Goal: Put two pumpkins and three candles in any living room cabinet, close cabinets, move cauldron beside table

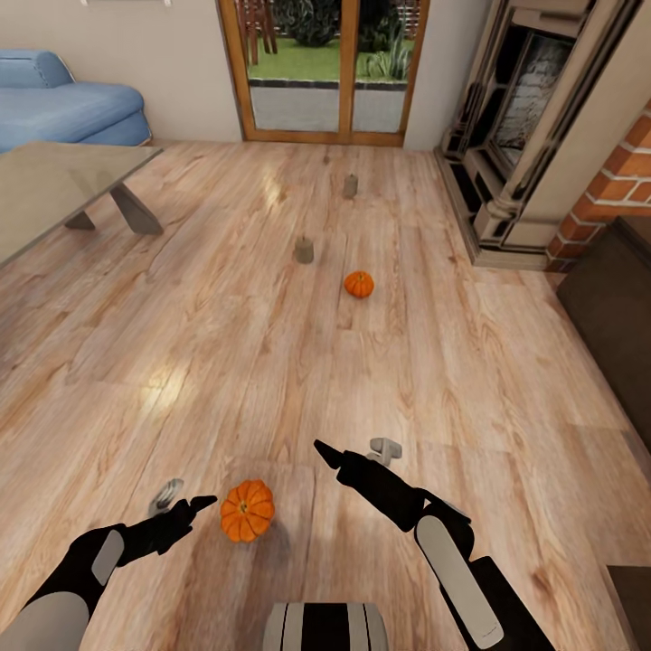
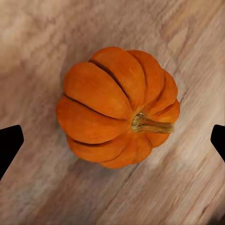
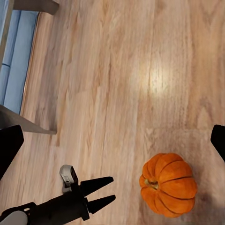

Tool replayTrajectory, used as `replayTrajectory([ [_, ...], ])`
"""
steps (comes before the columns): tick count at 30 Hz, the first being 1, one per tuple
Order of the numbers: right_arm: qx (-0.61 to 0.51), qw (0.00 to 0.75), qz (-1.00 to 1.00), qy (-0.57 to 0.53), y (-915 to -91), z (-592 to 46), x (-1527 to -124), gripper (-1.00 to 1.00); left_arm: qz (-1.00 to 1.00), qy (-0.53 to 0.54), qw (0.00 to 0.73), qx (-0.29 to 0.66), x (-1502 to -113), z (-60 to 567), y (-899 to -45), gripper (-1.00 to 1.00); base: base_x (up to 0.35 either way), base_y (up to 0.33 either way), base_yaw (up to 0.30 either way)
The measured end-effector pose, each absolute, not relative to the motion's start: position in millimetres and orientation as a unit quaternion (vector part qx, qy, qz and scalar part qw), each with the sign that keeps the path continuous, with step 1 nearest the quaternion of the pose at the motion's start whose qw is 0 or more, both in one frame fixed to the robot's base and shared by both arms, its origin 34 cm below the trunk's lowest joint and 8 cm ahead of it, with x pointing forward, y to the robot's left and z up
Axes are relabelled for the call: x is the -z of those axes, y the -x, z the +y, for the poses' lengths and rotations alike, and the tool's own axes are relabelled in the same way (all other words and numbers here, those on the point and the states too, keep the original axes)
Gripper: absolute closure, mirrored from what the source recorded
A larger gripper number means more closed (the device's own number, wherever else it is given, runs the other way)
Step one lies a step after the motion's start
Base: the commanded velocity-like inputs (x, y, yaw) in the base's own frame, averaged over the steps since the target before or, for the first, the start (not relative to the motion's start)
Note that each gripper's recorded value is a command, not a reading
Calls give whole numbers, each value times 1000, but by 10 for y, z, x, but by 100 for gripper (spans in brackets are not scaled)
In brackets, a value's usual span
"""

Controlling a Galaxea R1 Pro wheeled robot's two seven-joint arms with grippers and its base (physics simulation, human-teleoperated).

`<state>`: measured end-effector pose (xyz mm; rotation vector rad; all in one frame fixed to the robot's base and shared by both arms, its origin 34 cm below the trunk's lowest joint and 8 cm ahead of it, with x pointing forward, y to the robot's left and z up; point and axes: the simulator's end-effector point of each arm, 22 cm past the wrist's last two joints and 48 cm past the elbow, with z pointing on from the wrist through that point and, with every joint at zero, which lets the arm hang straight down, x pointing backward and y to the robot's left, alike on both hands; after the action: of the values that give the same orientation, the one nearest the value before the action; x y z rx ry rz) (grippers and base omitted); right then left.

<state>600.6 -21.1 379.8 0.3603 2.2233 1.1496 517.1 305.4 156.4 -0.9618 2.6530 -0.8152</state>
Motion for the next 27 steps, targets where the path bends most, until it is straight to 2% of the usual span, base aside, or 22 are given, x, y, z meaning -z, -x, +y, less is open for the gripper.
replayTrajectory([
  [27, -443, 269, 844, -141, -5891, -115, -3429, -100, 900, 339, 58, 268, -1107, 3026, -4808, -100, 0, 0, 0],
])
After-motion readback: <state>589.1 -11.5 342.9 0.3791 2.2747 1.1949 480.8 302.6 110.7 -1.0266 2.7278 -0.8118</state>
